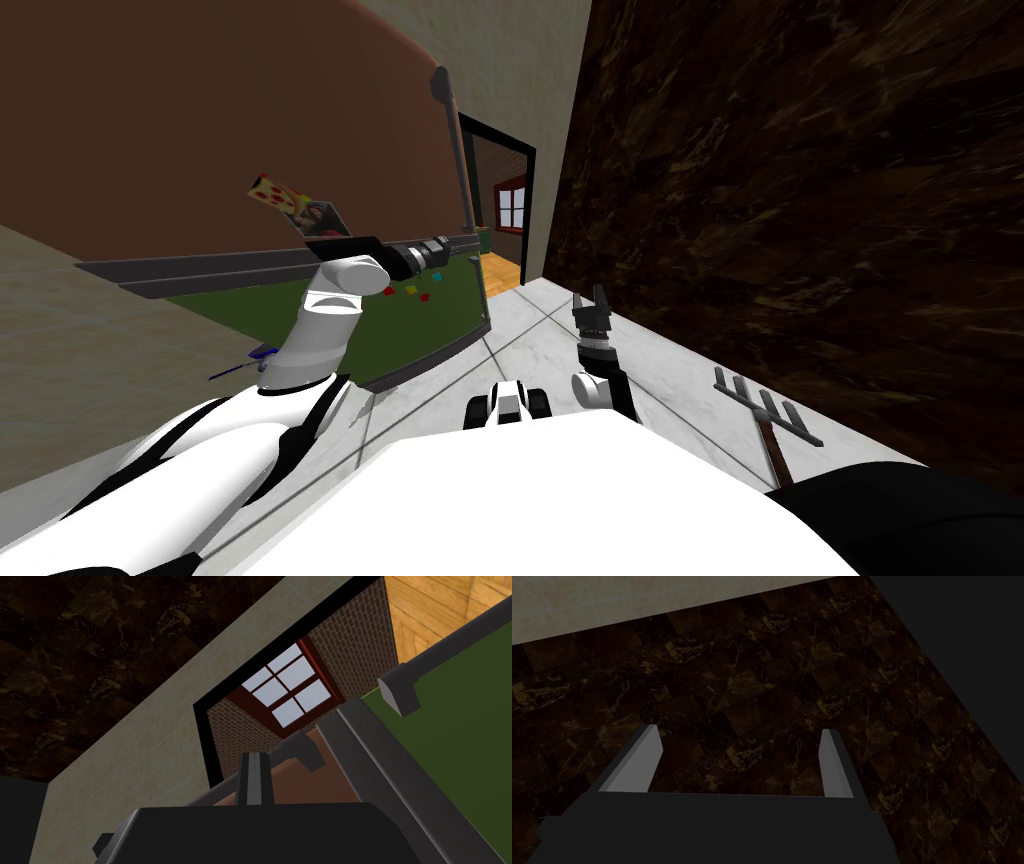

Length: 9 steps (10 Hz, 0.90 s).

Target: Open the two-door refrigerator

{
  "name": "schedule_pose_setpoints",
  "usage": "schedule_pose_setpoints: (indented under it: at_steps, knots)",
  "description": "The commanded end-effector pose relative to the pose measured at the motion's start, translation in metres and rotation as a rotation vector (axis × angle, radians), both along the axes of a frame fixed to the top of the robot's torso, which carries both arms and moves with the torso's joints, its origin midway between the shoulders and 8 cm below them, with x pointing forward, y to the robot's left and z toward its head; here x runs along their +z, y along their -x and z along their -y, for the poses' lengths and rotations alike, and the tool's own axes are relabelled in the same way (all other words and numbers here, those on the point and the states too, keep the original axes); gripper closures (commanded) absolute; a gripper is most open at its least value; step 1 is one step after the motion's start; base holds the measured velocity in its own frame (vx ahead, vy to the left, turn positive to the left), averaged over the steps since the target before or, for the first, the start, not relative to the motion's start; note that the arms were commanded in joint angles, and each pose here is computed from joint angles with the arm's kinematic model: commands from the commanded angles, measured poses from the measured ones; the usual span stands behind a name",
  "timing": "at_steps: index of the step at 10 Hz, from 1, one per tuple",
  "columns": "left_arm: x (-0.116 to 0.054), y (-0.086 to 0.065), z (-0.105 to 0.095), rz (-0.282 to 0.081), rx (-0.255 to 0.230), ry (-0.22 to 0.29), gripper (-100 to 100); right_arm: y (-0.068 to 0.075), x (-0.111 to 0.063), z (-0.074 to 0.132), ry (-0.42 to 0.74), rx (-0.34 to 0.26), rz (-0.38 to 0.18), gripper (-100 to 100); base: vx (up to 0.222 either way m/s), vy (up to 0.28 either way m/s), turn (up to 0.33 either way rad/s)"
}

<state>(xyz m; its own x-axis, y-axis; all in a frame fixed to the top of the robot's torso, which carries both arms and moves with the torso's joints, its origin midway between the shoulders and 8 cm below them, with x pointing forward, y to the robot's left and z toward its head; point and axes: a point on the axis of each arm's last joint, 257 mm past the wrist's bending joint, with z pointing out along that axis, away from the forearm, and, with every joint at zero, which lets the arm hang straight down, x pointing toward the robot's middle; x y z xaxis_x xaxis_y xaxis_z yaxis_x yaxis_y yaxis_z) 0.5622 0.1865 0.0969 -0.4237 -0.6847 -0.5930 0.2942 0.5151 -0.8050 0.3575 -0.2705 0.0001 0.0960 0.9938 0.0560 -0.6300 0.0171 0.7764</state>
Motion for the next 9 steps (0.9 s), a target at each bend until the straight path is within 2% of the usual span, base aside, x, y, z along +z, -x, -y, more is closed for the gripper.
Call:
schedule_pose_setpoints:
  at_steps: [1, 2, 9]
  knots:
    - [0.0, 0.006, 0.009, 0.0, -0.033, 0.003, 100, 0.0, 0.0, 0.0, 0.0, 0.0, 0.0, 0, -0.139, 0.035, -0.012]
    - [0.004, 0.007, 0.009, 0.011, -0.034, -0.009, -100, 0.0, 0.0, 0.0, 0.0, 0.0, 0.0, 0, 0.12, 0.03, -0.054]
    - [0.019, 0.005, 0.004, 0.049, -0.018, -0.049, -100, 0.0, 0.0, 0.0, 0.0, 0.0, -0.001, 0, 0.225, 0.042, -0.05]
